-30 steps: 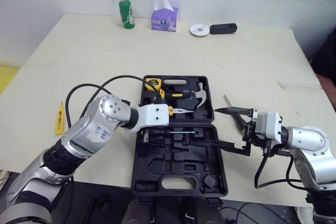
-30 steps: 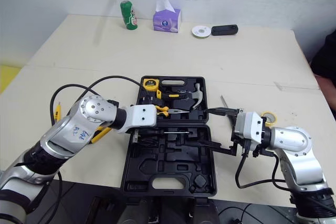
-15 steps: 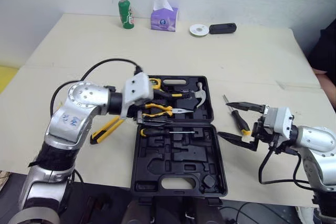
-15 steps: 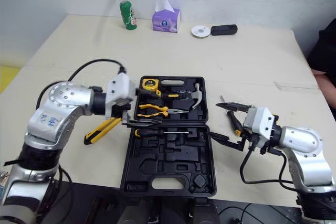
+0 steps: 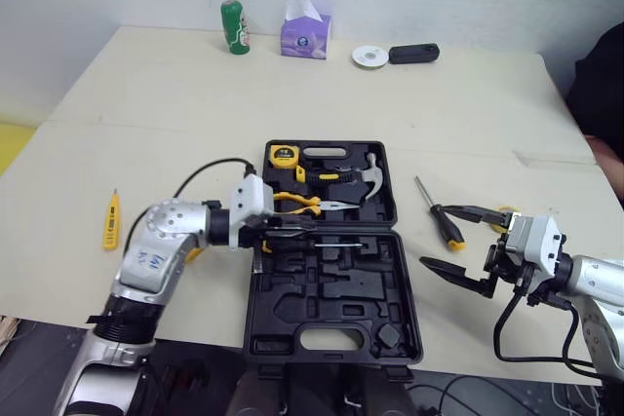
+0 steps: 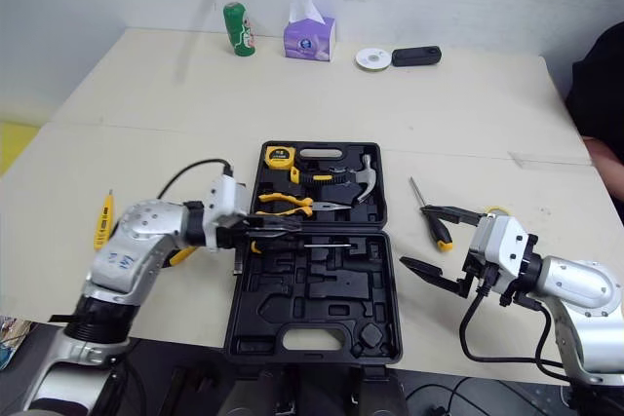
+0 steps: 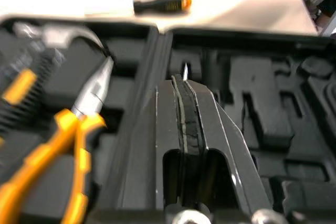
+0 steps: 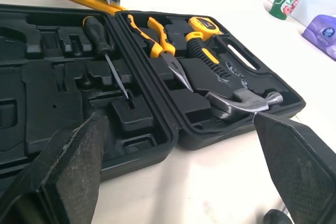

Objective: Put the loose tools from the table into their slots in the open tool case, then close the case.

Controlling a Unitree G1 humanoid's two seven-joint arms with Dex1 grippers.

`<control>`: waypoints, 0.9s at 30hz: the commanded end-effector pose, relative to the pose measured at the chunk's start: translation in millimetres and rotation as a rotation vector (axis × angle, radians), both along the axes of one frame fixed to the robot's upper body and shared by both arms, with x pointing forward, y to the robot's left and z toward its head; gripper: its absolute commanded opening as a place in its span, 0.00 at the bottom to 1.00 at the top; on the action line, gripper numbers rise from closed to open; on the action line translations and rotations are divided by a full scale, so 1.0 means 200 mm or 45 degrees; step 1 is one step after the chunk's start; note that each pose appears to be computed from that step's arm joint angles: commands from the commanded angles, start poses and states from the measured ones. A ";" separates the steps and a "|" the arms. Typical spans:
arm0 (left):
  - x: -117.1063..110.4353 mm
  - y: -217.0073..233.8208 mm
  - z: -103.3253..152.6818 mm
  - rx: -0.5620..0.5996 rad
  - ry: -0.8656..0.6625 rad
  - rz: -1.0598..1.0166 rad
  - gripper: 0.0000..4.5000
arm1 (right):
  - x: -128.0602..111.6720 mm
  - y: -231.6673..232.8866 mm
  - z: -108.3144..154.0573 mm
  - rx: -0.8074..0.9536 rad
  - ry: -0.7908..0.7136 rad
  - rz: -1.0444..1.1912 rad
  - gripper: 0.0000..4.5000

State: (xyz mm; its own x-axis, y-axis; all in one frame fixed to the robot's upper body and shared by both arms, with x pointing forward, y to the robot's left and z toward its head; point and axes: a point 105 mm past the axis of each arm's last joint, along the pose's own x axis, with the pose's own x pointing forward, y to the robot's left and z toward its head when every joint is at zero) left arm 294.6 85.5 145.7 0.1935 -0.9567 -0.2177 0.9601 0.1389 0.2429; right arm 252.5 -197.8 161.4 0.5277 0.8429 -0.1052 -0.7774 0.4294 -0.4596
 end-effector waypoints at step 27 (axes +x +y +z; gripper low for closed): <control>0.02 0.01 -0.41 0.541 0.151 0.073 0.01 | 0.01 0.01 0.08 0.005 -0.032 0.029 1.00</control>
State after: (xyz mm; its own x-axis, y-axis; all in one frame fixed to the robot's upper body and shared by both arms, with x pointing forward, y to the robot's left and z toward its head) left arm 303.0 72.9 113.0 0.2070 -0.8703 -0.4468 0.9476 0.0648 0.3129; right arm 257.7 -198.1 168.4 0.5182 0.8480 -0.1114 -0.7862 0.4210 -0.4524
